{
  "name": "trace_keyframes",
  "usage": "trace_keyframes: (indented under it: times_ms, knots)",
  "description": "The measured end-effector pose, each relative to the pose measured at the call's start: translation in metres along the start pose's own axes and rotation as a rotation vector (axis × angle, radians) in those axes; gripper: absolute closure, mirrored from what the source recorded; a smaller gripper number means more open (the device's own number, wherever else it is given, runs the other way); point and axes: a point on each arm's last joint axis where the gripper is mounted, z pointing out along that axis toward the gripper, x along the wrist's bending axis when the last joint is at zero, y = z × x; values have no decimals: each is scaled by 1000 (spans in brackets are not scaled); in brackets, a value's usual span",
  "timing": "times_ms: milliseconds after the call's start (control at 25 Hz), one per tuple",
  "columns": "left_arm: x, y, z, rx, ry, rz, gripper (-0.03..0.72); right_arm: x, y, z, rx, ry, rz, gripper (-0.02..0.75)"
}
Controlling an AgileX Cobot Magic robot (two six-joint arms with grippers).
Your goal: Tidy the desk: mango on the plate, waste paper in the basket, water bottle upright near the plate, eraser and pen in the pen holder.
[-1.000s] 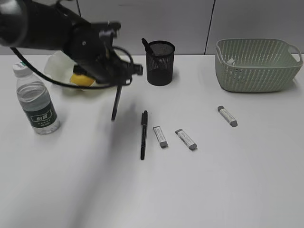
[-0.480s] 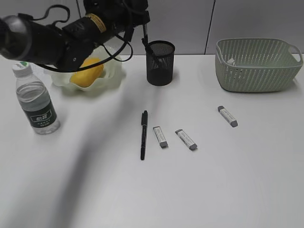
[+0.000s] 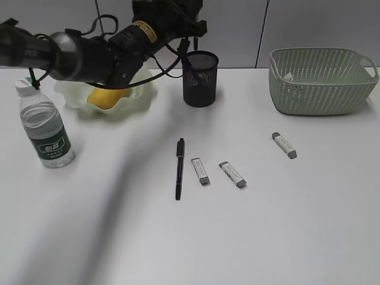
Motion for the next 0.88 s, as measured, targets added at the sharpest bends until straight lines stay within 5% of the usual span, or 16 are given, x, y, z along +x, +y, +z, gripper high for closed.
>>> trace_keyframes:
  times_ms: [160,440,720,880]
  knots:
    - [-1,-23,2,103,17,-2,543,-1,0,0,0,-11,9,336]
    - [-1,-16,1,155,39,3,249,-1,0,0,-1,-16,9,336]
    - [-2,82,-21,390,190,32,258,-2,0,0,-1,-17,10,336]
    - [-11,148,-74,487,255,85,312,-2,0,0,-1,-17,9,336]
